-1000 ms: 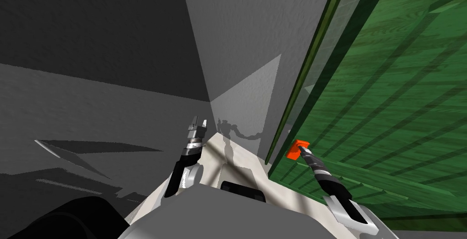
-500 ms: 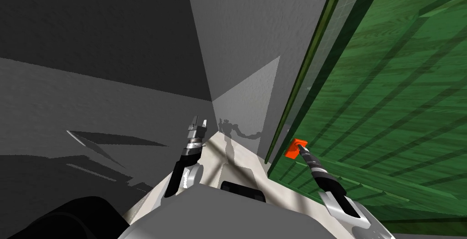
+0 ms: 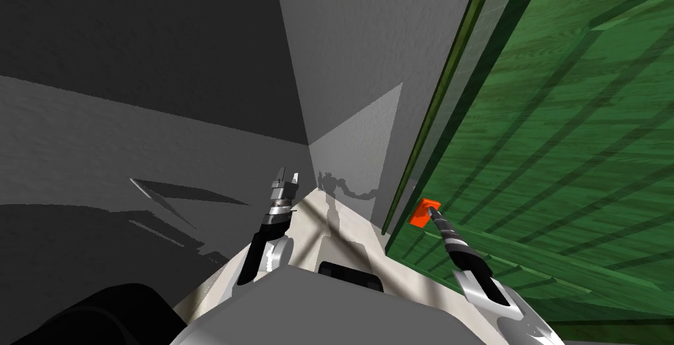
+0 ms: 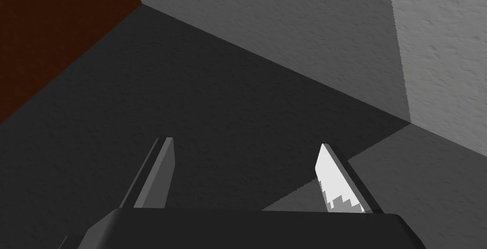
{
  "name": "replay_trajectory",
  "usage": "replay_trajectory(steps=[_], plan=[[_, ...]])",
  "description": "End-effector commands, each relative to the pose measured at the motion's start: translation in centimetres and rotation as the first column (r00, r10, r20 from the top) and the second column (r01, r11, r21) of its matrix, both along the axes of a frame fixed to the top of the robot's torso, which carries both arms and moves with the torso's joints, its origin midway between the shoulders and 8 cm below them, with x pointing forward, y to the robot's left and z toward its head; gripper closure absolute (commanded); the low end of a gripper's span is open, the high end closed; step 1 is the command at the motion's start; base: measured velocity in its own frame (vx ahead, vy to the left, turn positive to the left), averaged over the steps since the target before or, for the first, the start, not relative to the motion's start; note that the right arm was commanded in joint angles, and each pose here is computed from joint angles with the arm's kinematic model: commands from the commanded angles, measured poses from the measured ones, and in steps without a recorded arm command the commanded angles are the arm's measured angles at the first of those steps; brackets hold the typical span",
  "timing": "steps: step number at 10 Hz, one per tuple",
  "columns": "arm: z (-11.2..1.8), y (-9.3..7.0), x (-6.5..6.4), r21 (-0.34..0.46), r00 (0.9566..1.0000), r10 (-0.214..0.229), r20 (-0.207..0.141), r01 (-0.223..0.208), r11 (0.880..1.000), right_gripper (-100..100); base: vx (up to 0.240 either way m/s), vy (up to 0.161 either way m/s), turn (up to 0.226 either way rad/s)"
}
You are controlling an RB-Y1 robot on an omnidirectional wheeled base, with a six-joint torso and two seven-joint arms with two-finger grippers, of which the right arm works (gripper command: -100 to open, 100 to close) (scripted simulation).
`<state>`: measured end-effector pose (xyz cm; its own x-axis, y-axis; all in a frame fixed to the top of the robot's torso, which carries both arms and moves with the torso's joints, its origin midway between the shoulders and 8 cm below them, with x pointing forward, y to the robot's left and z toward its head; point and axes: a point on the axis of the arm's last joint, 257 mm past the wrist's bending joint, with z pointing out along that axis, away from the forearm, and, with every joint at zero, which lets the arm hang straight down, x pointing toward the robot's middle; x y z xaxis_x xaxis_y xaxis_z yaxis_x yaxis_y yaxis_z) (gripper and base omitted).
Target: Pull the door open
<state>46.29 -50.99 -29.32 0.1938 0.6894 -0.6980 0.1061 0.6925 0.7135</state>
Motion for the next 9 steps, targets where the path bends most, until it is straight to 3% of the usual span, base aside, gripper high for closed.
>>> replay_trajectory(steps=[1,4,6,7,8,9], plan=[[0.3,-0.6,0.0,0.070,0.9997,-0.017,0.020,0.016,0.997,100,-0.065,-0.053,0.072],[0.3,-0.4,0.4,0.138,0.9990,-0.023,0.038,0.017,0.990,100,-0.051,-0.042,0.055],[0.4,-0.2,1.0,0.246,0.9969,-0.038,0.069,0.020,0.969,100,-0.081,-0.041,0.085],[0.4,-0.2,1.0,0.264,0.9966,-0.038,0.073,0.017,0.964,100,-0.069,-0.045,0.056],[0.4,0.0,1.3,0.319,0.9950,-0.046,0.088,0.016,0.948,100,-0.064,-0.057,0.074],[0.4,0.0,1.3,0.327,0.9948,-0.046,0.090,0.014,0.945,100,-0.045,-0.043,0.052]])
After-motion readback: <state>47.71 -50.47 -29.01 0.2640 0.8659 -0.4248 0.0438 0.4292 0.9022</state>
